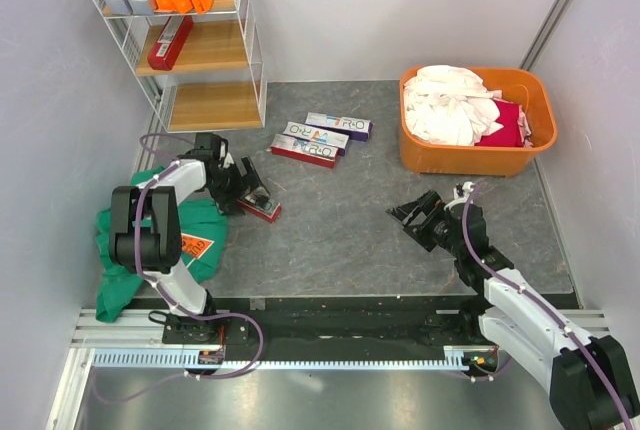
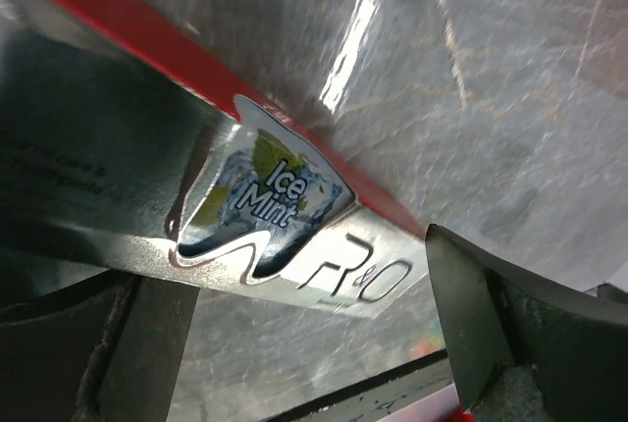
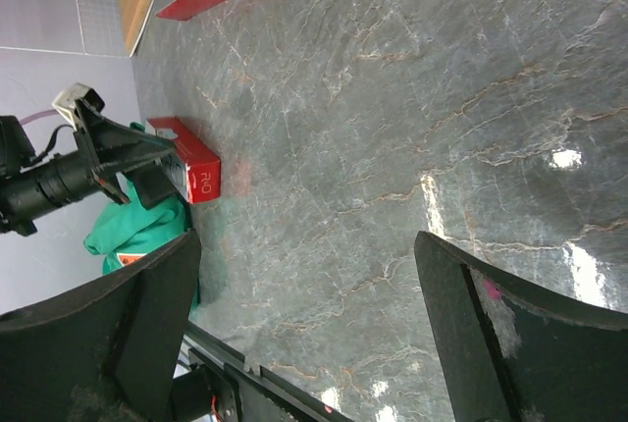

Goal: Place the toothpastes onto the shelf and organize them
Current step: Pick up the toothpaste from the center of the board.

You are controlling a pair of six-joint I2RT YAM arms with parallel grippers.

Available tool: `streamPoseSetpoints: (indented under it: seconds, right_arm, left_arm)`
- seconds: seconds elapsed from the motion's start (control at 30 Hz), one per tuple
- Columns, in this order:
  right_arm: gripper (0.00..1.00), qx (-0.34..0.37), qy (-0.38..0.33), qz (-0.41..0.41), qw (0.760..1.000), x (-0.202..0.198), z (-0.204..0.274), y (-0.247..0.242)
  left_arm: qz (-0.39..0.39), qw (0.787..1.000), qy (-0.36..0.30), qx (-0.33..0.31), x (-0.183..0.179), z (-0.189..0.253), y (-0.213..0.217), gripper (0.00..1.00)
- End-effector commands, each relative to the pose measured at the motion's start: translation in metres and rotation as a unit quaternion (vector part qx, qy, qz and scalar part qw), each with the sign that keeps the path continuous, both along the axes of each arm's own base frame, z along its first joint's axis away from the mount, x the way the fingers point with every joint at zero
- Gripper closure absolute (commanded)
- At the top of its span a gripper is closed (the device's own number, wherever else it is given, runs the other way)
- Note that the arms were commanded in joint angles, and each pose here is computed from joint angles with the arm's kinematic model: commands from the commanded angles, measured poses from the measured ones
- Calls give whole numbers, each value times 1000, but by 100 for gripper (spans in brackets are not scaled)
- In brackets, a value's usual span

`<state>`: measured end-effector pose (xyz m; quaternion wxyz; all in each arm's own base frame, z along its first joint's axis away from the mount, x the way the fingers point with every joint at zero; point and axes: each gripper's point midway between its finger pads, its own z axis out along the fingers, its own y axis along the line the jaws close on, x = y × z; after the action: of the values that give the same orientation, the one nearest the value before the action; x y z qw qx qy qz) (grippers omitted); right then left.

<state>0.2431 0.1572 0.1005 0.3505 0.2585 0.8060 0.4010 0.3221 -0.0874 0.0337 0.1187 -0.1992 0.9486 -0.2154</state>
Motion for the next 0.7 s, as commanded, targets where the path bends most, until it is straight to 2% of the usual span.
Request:
streamPoseSetpoints:
  seconds: [0.0, 0.23, 0.47, 0.57, 0.6, 0.67]
  right_arm:
    - [2, -4, -11, 2, 1000, 2, 0, -1]
    - [2, -10, -8, 5, 1000, 3, -3, 0]
    - [2, -12, -4, 8, 1000, 3, -5, 1]
    - [2, -12, -2, 9, 1000, 3, -6, 1]
    - [2, -12, -2, 10, 1000, 2, -6, 1]
    - [2, -11, -1, 12, 1000, 2, -6, 1]
  left_arm:
    - [16, 999, -33, 5, 36, 9, 1, 0]
    - [7, 1000, -22, 15, 54, 1, 2, 0]
    - [-71, 997, -2, 40, 60, -10, -28, 2]
    - [-102, 994, -1, 46, 56, -13, -47, 9]
    - [-109, 993, -1, 47, 55, -13, -52, 14]
    - [-128, 990, 4, 59, 48, -17, -63, 20]
